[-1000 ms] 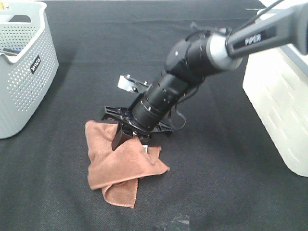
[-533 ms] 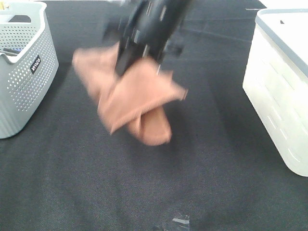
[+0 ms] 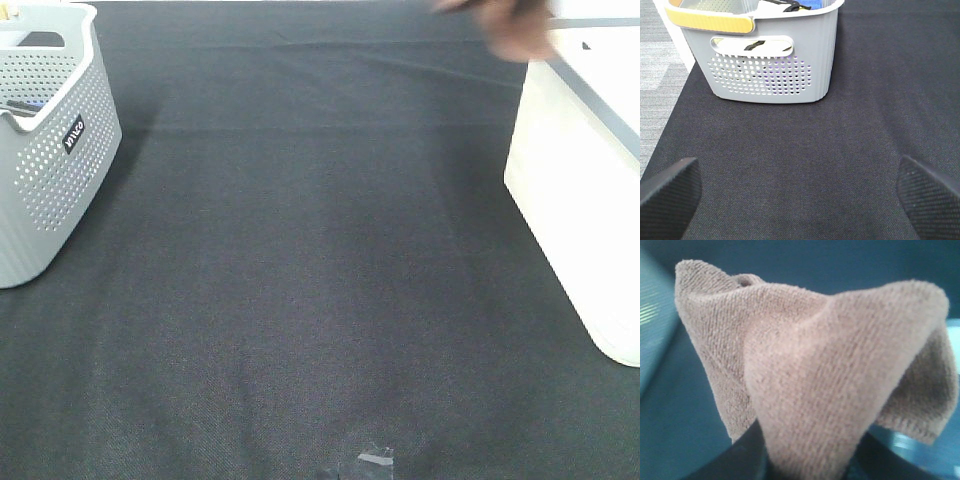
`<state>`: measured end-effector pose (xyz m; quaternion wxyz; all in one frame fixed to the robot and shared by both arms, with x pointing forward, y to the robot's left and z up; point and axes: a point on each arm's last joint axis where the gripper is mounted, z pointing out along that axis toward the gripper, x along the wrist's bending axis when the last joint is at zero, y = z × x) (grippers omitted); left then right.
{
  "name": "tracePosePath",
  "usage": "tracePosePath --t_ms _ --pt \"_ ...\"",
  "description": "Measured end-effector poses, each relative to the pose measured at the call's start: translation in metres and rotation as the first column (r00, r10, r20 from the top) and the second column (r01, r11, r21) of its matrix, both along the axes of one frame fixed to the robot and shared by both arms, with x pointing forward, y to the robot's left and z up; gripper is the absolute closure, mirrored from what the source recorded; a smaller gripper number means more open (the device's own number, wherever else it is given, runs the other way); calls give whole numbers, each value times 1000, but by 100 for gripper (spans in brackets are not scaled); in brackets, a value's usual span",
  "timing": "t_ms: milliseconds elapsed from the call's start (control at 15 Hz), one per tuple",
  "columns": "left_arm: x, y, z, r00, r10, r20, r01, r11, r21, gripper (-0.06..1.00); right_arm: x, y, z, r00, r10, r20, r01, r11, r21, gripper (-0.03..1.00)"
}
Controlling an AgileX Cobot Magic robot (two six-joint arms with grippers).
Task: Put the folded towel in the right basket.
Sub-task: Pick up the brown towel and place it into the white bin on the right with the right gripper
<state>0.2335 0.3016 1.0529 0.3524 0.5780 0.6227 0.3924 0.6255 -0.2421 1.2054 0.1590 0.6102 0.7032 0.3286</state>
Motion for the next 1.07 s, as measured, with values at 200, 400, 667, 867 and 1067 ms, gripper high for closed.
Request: tracePosePath --t_ms 200,400,667,867,1067 --pt "0 0 0 1000 0 0 0 1000 0 -4 3 -76 -17 978 -199 -57 196 979 -58 70" --pt "0 0 0 1000 0 0 0 1000 0 -4 12 -139 -61 926 -333 -177 317 942 -114 70" --pt "0 0 0 1000 0 0 0 1000 0 -4 25 -161 -95 882 -391 -262 373 920 -120 60" --pt "0 0 0 1000 0 0 0 1000 0 -4 27 -155 -97 891 -373 -260 348 927 -140 10" --pt "0 0 0 1000 0 0 0 1000 0 -4 27 -154 -97 891 -371 -261 344 928 -145 0"
